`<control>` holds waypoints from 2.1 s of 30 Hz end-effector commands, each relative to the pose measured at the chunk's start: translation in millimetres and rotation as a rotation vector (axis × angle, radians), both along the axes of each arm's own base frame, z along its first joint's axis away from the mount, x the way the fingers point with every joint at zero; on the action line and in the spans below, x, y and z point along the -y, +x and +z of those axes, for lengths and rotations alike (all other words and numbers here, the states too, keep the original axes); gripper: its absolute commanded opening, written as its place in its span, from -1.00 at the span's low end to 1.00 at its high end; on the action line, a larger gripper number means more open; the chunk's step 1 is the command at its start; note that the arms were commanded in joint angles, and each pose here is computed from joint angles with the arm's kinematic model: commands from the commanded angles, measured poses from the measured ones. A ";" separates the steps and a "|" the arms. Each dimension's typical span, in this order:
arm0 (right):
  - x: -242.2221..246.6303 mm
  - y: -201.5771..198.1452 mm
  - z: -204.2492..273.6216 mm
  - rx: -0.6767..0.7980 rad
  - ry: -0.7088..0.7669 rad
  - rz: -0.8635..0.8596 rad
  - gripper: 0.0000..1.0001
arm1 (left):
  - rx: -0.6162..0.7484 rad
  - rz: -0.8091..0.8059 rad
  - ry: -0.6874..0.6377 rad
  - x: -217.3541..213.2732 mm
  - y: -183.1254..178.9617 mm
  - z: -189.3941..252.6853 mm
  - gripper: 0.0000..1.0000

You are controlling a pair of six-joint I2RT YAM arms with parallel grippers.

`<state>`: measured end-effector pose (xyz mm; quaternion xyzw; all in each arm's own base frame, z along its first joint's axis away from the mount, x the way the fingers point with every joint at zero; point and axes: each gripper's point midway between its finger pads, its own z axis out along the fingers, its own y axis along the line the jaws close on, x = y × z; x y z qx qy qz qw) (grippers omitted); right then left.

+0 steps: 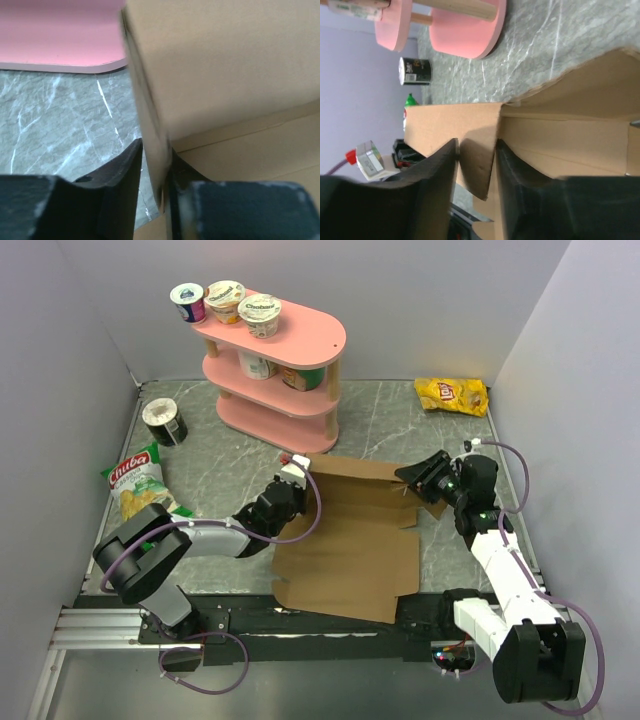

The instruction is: Fold the paper box

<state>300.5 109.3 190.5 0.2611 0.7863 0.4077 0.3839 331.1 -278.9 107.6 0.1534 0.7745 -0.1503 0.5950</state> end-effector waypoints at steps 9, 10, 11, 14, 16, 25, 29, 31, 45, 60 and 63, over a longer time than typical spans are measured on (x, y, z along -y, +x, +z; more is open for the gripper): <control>34.6 -16.1 12.6 0.081 -0.247 -0.091 0.85 | 0.008 0.158 -0.027 -12.2 14.9 4.9 -0.60; 39.2 -17.9 11.7 0.089 -0.281 -0.101 0.85 | 0.006 0.174 -0.021 -14.1 16.2 4.8 -0.61; 40.9 -24.1 11.0 0.092 -0.295 -0.103 0.85 | 0.002 0.182 -0.016 -15.0 16.9 3.7 -0.64; 44.9 -34.6 3.6 0.109 -0.335 -0.104 0.82 | -0.021 0.219 0.002 -20.1 20.5 3.3 -0.70; 45.0 -38.8 -1.7 0.120 -0.335 -0.105 0.79 | -0.026 0.232 -0.008 -22.3 24.4 7.8 -0.71; 36.7 -28.4 -51.8 0.008 -0.395 -0.098 0.62 | -0.106 0.249 0.019 -47.4 32.9 -2.8 -0.70; 28.3 -21.5 -72.9 -0.030 -0.461 -0.074 0.56 | -0.110 0.245 -0.019 -56.6 37.0 0.3 -0.69; 25.0 -16.9 -78.8 -0.030 -0.472 -0.060 0.53 | -0.122 0.236 -0.002 -56.6 36.1 0.7 -0.69; 5.5 27.9 -102.1 -0.014 -0.605 0.026 0.18 | -0.152 0.185 -0.017 -48.8 29.9 -10.7 -0.69; -33.4 30.2 -123.0 -0.027 -0.636 0.082 -0.66 | -0.151 0.209 0.017 -55.2 31.0 -12.2 -0.69; -37.2 28.1 -123.8 -0.043 -0.690 0.033 -0.78 | -0.156 0.207 0.018 -54.8 30.6 -13.8 -0.69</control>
